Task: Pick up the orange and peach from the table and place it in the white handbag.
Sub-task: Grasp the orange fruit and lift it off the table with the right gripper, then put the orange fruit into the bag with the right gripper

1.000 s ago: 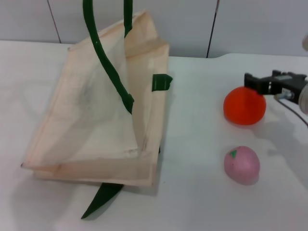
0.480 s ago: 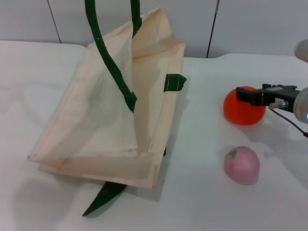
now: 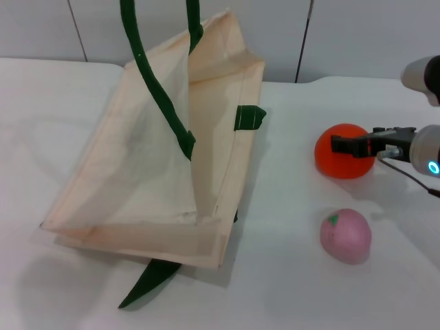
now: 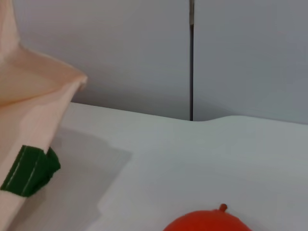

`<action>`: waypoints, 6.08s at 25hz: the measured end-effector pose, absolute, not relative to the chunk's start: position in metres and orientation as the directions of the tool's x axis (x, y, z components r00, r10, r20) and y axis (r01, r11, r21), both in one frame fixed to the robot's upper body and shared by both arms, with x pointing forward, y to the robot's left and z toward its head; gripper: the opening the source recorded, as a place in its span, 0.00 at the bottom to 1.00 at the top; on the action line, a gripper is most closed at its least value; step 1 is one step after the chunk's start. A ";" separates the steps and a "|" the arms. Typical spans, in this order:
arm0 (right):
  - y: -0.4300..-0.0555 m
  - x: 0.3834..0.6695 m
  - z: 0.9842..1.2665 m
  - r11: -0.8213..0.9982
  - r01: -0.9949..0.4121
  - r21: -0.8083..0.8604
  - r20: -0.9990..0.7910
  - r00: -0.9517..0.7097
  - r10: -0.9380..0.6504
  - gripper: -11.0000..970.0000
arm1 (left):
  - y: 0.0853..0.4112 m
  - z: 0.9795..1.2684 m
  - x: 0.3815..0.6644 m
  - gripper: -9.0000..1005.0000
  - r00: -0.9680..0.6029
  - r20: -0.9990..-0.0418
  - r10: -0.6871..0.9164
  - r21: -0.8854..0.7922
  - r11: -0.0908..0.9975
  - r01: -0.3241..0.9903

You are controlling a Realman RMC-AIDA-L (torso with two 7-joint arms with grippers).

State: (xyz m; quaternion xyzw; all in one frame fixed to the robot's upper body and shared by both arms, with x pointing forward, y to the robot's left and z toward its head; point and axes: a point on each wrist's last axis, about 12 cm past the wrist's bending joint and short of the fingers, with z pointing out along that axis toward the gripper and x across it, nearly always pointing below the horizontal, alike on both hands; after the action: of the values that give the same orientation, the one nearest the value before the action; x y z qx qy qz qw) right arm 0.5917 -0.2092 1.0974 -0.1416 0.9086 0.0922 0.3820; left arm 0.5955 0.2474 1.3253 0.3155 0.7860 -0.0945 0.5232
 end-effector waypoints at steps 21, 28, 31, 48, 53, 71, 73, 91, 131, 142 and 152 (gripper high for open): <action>-0.208 0.598 1.117 0.934 -0.355 0.037 -0.699 -0.677 -0.230 0.92 | 0.247 1.324 0.597 0.13 -0.258 -0.879 0.401 0.182 0.782 0.596; -0.197 0.594 1.118 0.918 -0.392 0.060 -0.696 -0.675 -0.243 0.92 | 0.245 1.325 0.598 0.13 -0.254 -0.877 0.408 0.190 0.780 0.597; -0.197 0.595 1.115 0.919 -0.390 0.060 -0.691 -0.681 -0.243 0.92 | 0.244 1.326 0.598 0.13 -0.251 -0.877 0.409 0.192 0.778 0.598; -0.202 0.605 1.100 0.930 -0.366 0.041 -0.663 -0.706 -0.249 0.91 | 0.241 1.324 0.600 0.13 -0.255 -0.874 0.413 0.188 0.772 0.607; -0.200 0.607 1.101 0.928 -0.370 0.039 -0.665 -0.703 -0.252 0.91 | 0.241 1.324 0.600 0.13 -0.255 -0.874 0.414 0.188 0.771 0.608; -0.207 0.616 1.097 0.932 -0.363 0.015 -0.641 -0.718 -0.269 0.48 | 0.241 1.323 0.603 0.13 -0.262 -0.869 0.420 0.195 0.777 0.599; -0.205 0.616 1.097 0.929 -0.370 0.013 -0.643 -0.715 -0.275 0.46 | 0.241 1.323 0.603 0.13 -0.263 -0.868 0.421 0.196 0.777 0.598; -0.180 0.601 1.156 0.874 -0.485 0.011 -0.769 -0.563 -0.303 0.30 | 0.244 1.319 0.603 0.13 -0.267 -0.865 0.425 0.200 0.779 0.594; -0.094 0.619 1.132 0.609 -0.789 0.082 -0.777 -0.433 -0.456 0.08 | 0.200 1.332 0.608 0.13 -0.169 -0.884 0.436 0.219 0.705 0.674; -0.090 0.624 1.136 0.603 -0.792 0.092 -0.766 -0.443 -0.465 0.27 | 0.200 1.331 0.608 0.13 -0.172 -0.881 0.440 0.221 0.705 0.674; -0.092 0.627 1.140 0.612 -0.784 0.108 -0.769 -0.456 -0.447 0.72 | 0.200 1.332 0.608 0.13 -0.170 -0.883 0.438 0.221 0.706 0.672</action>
State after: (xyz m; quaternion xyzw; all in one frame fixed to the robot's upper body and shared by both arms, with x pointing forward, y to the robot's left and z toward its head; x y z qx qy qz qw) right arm 0.6265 -0.0924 1.1397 -0.3749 0.8211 0.2317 0.3628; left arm 0.6082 0.2004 1.3317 0.3668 0.7568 -0.1106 0.5296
